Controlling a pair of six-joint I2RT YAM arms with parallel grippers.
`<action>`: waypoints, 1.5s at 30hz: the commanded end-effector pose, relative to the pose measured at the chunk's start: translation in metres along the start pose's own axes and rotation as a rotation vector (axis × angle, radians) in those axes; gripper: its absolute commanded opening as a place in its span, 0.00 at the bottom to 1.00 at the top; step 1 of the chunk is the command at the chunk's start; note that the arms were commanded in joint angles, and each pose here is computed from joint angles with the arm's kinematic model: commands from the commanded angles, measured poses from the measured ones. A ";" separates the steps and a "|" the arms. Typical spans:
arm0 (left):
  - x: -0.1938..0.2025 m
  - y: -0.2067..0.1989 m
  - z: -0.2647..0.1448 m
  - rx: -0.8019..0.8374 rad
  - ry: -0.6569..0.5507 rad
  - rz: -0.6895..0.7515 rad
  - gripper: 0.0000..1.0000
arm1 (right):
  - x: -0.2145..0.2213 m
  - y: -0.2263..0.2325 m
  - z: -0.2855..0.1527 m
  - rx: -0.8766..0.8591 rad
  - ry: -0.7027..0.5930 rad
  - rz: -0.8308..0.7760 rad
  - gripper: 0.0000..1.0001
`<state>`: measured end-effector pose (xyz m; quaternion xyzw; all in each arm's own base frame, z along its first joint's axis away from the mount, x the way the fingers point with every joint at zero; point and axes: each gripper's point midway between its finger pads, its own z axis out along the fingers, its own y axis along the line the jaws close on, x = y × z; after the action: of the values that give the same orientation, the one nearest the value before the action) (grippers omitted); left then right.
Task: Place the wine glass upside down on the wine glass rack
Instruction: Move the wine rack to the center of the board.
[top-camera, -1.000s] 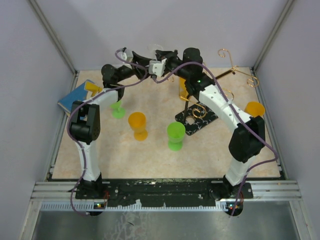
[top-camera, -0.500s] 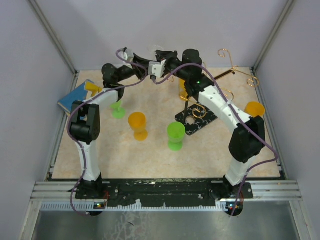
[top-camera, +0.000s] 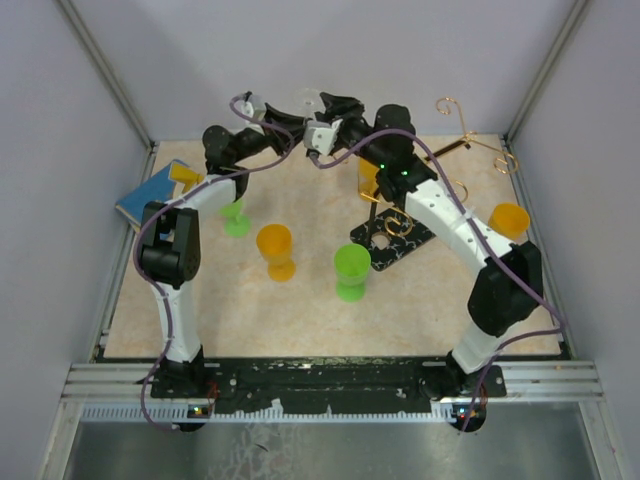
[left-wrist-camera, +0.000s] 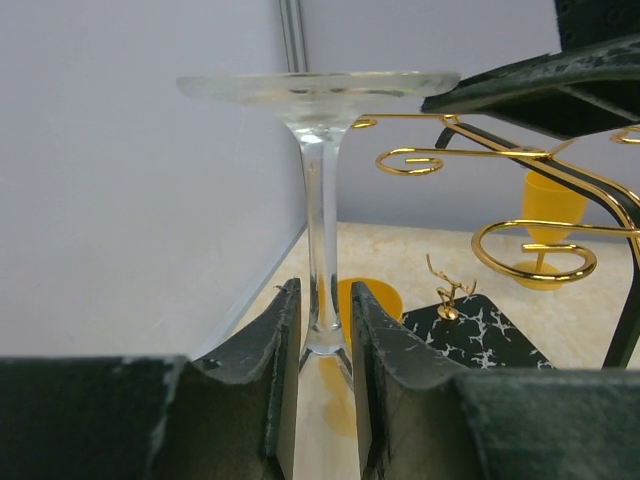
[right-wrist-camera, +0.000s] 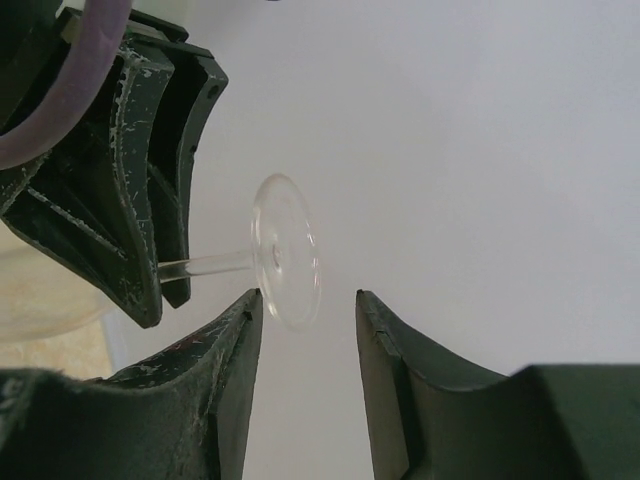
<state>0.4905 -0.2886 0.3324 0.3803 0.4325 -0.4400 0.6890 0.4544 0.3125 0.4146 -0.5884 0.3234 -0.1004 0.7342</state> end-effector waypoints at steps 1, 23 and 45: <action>-0.028 0.007 0.005 -0.018 -0.052 0.035 0.08 | -0.037 -0.061 -0.028 0.167 -0.053 -0.002 0.44; 0.024 -0.013 0.000 0.019 0.054 -0.059 0.03 | 0.045 -0.130 -0.075 0.578 0.279 0.469 0.50; 0.016 -0.082 -0.008 0.051 0.088 -0.073 0.00 | 0.088 -0.148 -0.099 0.663 0.414 0.482 0.50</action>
<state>0.4295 -0.3125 0.2803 0.3958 0.4944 -0.4615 0.6213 0.5035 0.1591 0.4775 -0.2256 0.5643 -0.1227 0.7846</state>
